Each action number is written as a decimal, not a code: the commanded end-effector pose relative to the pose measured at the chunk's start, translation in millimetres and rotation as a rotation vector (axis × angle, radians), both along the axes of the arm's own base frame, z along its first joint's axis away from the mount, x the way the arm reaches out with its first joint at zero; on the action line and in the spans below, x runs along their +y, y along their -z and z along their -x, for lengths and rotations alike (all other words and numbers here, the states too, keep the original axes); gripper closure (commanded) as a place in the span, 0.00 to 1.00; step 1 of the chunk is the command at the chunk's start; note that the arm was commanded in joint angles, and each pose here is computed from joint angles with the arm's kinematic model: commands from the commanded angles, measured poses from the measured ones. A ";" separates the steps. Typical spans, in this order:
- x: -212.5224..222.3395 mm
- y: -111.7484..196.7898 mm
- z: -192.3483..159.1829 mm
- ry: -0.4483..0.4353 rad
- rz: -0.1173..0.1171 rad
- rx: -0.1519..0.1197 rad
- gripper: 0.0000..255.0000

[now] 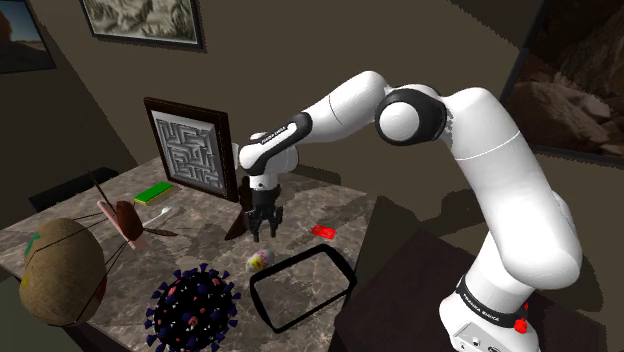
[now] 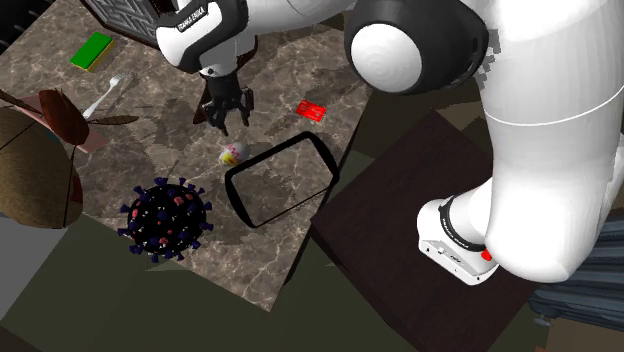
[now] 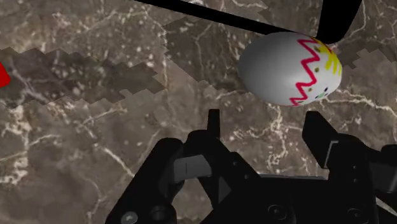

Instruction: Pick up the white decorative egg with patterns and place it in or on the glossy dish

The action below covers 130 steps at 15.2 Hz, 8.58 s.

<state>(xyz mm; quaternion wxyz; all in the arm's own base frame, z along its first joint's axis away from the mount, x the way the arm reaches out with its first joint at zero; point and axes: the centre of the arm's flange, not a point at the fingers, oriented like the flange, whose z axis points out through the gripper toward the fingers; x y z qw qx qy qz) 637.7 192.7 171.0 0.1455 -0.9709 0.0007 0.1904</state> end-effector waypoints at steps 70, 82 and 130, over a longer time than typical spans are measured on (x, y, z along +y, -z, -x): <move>107.8 25.5 82.2 -0.833 0.133 -0.371 1.00; 107.7 -32.5 82.3 -0.833 0.133 -0.371 1.00; 54.5 0.0 251.0 -0.833 0.133 -0.371 0.00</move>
